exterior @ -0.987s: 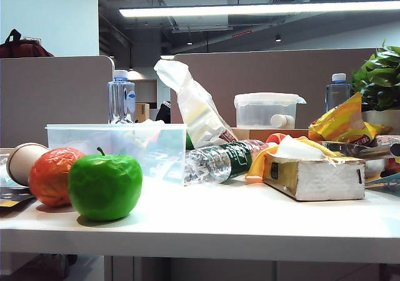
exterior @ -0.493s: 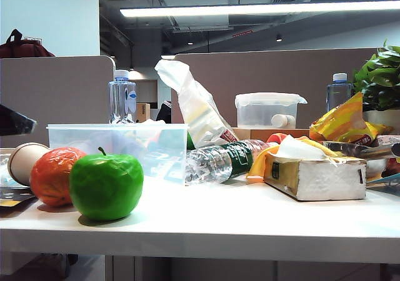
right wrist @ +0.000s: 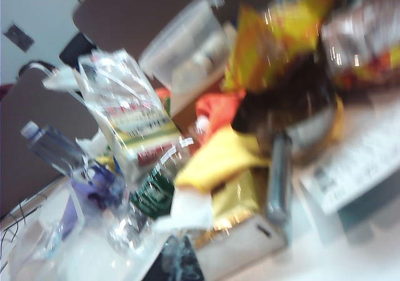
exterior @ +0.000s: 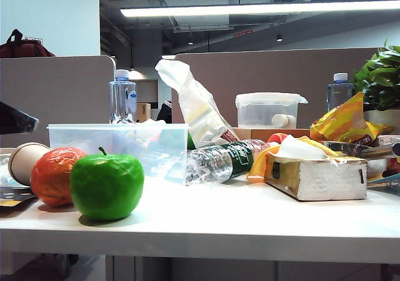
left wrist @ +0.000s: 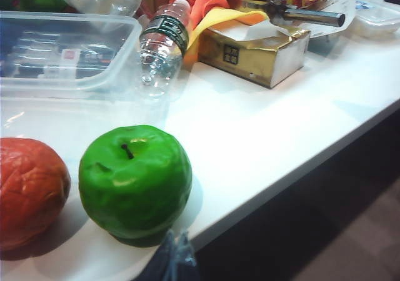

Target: Pick up the metal ice scoop from the table and place it inside the transparent plastic box.

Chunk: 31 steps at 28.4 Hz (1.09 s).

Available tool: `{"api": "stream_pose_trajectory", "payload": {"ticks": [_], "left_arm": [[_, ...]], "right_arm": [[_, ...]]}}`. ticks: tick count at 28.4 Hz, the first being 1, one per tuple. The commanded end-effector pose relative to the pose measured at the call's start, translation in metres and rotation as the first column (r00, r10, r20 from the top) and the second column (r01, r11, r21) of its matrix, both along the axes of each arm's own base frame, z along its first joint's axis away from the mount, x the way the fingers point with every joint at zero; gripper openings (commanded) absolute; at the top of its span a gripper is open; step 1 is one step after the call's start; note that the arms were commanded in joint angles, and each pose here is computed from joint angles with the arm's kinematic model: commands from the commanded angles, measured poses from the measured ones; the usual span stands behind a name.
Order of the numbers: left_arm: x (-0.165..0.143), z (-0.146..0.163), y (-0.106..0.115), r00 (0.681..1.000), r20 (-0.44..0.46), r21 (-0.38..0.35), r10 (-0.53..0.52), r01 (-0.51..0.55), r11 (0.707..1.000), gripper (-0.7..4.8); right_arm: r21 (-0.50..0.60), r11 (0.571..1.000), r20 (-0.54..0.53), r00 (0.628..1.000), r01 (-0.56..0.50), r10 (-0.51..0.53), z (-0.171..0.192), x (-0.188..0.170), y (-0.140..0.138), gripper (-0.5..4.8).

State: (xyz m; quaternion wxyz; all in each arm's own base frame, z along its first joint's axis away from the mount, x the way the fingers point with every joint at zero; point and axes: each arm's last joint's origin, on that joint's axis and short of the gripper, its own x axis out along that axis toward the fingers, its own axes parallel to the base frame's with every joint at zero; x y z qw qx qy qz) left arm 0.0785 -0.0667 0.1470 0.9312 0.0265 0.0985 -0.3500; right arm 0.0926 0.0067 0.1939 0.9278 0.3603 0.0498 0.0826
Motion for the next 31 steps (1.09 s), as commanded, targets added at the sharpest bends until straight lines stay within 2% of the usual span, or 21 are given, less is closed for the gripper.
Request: {"api": "stream_pose_trajectory", "payload": {"ticks": [1, 4, 5, 7, 9, 11, 14, 15, 16, 21, 23, 27, 28, 31], "left_arm": [[0.0, 0.002, 0.0, 1.0, 0.013, -0.006, -0.002, 0.002, 1.0, -0.05], [0.0, 0.002, 0.0, 1.0, 0.013, -0.006, -0.002, 0.002, 1.0, -0.05], [0.0, 0.002, 0.0, 1.0, 0.013, -0.006, -0.002, 0.002, 1.0, -0.05], [0.0, 0.002, 0.0, 1.0, 0.013, -0.006, -0.002, 0.002, 1.0, -0.05], [0.0, 0.002, 0.0, 1.0, 0.013, -0.006, -0.002, 0.002, 1.0, -0.05], [0.0, 0.002, 0.0, 1.0, 0.014, -0.007, -0.002, 0.002, 1.0, -0.05], [0.0, 0.002, 0.0, 1.0, 0.018, -0.011, -0.002, 0.002, 1.0, -0.05], [0.0, 0.003, 0.0, 1.0, 0.02, -0.012, -0.002, 0.002, 1.0, -0.05], [0.0, 0.003, 0.0, 1.0, 0.02, -0.012, -0.002, 0.002, 1.0, -0.05], [0.0, 0.003, 0.0, 1.0, 0.02, -0.012, -0.002, 0.002, 1.0, -0.05], [0.0, 0.003, 0.0, 1.0, 0.02, -0.012, -0.002, 0.002, 1.0, -0.05], [0.0, 0.003, 0.0, 1.0, 0.02, -0.012, -0.002, 0.002, 1.0, -0.05], [0.0, 0.002, 0.0, 1.0, 0.019, -0.011, -0.002, 0.002, 1.0, -0.05], [0.0, 0.003, 0.0, 1.0, 0.02, -0.012, -0.002, 0.002, 1.0, -0.05]], "right_arm": [[-0.063, 0.998, -0.079, 0.997, -0.013, 0.008, 0.016, 0.009, 0.0, -0.05], [-0.135, 0.985, -0.214, 0.974, -0.11, 0.079, 0.038, 0.037, 0.003, -0.03], [-0.161, 0.978, -0.258, 0.962, -0.131, 0.087, 0.048, 0.051, 0.003, 0.4], [-0.192, 0.969, -0.314, 0.945, -0.157, 0.091, 0.06, 0.071, 0.004, 1.75], [-0.209, 0.956, -0.378, 0.919, -0.203, 0.113, 0.071, 0.092, 0.004, 2.83], [-0.207, 0.947, -0.46, 0.879, -0.246, 0.128, 0.077, 0.112, 0.005, 3.47], [-0.184, 0.933, -0.578, 0.802, -0.308, 0.15, 0.077, 0.142, 0.006, 3.47], [-0.177, 0.926, -0.623, 0.767, -0.334, 0.158, 0.075, 0.153, 0.007, 3.47], [-0.158, 0.916, -0.685, 0.709, -0.369, 0.167, 0.072, 0.169, 0.007, 3.47], [-0.135, 0.885, -0.796, 0.58, -0.445, 0.17, 0.065, 0.202, 0.008, 3.46], [-0.132, 0.876, -0.817, 0.551, -0.464, 0.169, 0.062, 0.212, 0.008, 3.46], [-0.172, 0.869, -0.837, 0.534, -0.463, 0.119, 0.054, 0.221, 0.007, 3.22], [-0.202, 0.865, -0.846, 0.527, -0.459, 0.082, 0.05, 0.223, 0.006, 3.22], [-0.22, 0.855, -0.855, 0.515, -0.469, 0.063, 0.043, 0.227, 0.005, 3.23]]}}
